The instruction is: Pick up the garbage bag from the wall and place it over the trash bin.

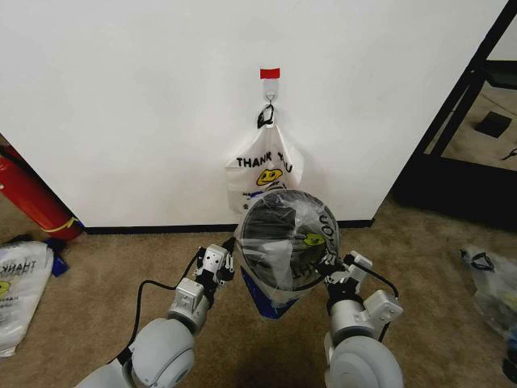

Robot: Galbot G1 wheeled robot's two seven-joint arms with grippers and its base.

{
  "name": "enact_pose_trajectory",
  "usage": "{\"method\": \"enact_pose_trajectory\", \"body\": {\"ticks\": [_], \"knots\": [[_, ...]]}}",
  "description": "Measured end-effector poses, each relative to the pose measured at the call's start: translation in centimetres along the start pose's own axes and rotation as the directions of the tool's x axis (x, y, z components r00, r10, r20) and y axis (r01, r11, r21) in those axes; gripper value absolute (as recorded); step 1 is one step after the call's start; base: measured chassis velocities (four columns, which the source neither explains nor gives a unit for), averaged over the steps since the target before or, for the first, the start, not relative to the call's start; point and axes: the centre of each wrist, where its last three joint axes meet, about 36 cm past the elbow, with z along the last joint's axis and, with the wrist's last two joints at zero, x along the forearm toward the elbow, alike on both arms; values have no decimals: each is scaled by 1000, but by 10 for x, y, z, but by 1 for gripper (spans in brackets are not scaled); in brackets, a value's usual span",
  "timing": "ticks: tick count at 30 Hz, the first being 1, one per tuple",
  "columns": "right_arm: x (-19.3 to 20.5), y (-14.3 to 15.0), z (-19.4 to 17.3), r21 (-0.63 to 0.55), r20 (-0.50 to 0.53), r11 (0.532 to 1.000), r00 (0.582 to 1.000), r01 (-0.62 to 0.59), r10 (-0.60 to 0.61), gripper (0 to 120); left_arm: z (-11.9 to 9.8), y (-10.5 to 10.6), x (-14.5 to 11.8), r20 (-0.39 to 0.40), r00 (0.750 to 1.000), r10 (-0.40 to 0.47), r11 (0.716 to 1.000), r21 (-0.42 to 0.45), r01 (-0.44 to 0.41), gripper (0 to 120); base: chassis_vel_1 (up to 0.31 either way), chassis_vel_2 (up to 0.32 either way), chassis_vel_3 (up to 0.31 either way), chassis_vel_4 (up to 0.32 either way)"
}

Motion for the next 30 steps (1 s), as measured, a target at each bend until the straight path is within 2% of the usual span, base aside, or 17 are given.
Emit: {"method": "enact_pose_trajectory", "body": {"ticks": [5, 11, 12, 16, 19, 20, 22, 23, 24, 26, 27, 28, 29, 30], "knots": [[-3, 0, 5, 2, -10, 1000, 1000, -8, 8, 0, -13, -1, 9, 16, 1000, 16, 999, 33, -17, 5, 0, 0, 0, 0], [-13, -3, 5, -21, -24, 999, 999, -36, 35, 0, -29, 13, 24, 22, 1000, 12, 1000, -18, -11, 29, 0, 0, 0, 0], [-13, -3, 5, -21, -24, 999, 999, -36, 35, 0, -29, 13, 24, 22, 1000, 12, 1000, -18, -11, 29, 0, 0, 0, 0], [-16, -11, -4, -81, -37, 993, 996, -86, 83, 0, -39, 14, 30, 27, 1000, 0, 999, -33, 0, 45, 0, 0, 0, 0], [-16, -16, -16, -151, -60, 981, 991, -124, 116, 0, -42, 11, 31, 53, 998, -23, 999, 23, 22, 58, 0, 0, 0, 0], [-16, -16, -16, -151, -60, 981, 991, -124, 116, 0, -42, 11, 31, 53, 998, -23, 999, 23, 22, 58, 0, 0, 0, 0], [-12, -24, -30, -266, -106, 953, 987, -148, 123, 0, -31, 6, 31, 67, 997, -47, 987, 156, 36, 66, 0, 0, 0, 0], [-12, -24, -31, -276, -110, 950, 987, -147, 121, 0, -30, 5, 31, 67, 997, -47, 985, 170, 35, 66, 0, 0, 0, 0], [-11, -27, -35, -332, -133, 934, 987, -135, 95, 0, -23, -1, 36, 64, 997, -40, 962, 273, 21, 75, 0, 0, 0, 0], [-9, -29, -35, -384, -152, 918, 987, -100, 44, 0, -14, -10, 45, 54, 999, -1, 906, 424, -22, 83, 0, 0, 0, 0], [-9, -29, -35, -384, -152, 918, 987, -100, 44, 0, -14, -10, 45, 54, 999, -1, 906, 424, -22, 83, 0, 0, 0, 0], [-9, -30, -34, -392, -153, 916, 988, -88, 30, 0, -11, -13, 49, 55, 998, 17, 879, 475, -41, 86, 0, 0, 0, 0], [-9, -30, -33, -399, -156, 914, 988, -75, 13, 0, -8, -17, 54, 58, 997, 43, 840, 539, -67, 90, 0, 0, 0, 0], [-11, -32, -31, -402, -159, 913, 987, -64, -1, 0, -6, -21, 62, 64, 995, 81, 777, 621, -103, 96, 0, 0, 0, 0]]}}
